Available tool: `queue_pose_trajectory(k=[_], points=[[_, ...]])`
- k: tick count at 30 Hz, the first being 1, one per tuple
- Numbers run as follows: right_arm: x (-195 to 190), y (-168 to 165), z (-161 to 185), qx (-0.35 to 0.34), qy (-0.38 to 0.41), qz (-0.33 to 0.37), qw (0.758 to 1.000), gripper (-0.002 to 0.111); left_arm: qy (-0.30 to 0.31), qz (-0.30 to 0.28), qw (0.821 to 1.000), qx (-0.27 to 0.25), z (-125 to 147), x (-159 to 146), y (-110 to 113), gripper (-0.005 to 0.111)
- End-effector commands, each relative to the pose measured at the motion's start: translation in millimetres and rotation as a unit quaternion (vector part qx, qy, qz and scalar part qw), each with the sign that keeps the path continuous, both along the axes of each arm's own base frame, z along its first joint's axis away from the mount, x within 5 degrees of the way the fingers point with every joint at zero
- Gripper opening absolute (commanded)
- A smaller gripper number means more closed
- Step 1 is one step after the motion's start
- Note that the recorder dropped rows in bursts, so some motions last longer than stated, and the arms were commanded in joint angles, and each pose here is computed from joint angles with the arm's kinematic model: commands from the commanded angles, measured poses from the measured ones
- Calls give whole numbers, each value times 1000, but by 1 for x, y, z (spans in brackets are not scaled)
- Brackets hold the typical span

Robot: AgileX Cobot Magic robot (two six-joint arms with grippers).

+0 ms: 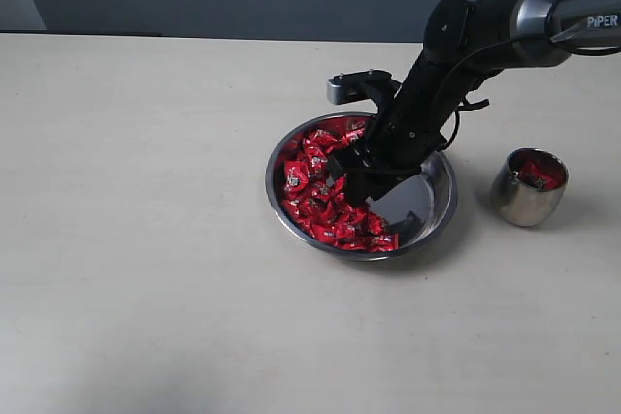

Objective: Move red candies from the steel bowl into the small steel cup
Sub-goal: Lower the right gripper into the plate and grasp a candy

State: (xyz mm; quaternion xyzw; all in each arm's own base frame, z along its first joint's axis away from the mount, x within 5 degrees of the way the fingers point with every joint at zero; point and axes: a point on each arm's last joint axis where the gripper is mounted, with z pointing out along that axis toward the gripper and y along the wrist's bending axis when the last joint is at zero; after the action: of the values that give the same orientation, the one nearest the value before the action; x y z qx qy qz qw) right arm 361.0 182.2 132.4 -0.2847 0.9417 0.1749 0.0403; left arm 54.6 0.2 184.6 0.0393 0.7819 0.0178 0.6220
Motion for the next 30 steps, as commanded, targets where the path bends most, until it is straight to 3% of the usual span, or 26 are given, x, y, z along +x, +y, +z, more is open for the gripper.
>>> queue_pose_trajectory(k=[1,14,17,22,30], points=[[1,-1,0,-3,-6,5,1000,38,-5,-5,1000,-2,1,0,-1,0],[1,-1,-14,-11,10,6,1000,37,-5,-5,1000,-2,1,0,-1,0],[1,-1,-14,-10,9,5,1000,27,-5,-5,1000,-2,1,0,-1,0],[3,-1,-14,-9,-2,9,1000,-1,-5,-5,1000,-2,1,0,-1,0],[3,-2,0,-3,-21,8,1000,-1,-5,-5,1000,-2,1,0,-1,0]])
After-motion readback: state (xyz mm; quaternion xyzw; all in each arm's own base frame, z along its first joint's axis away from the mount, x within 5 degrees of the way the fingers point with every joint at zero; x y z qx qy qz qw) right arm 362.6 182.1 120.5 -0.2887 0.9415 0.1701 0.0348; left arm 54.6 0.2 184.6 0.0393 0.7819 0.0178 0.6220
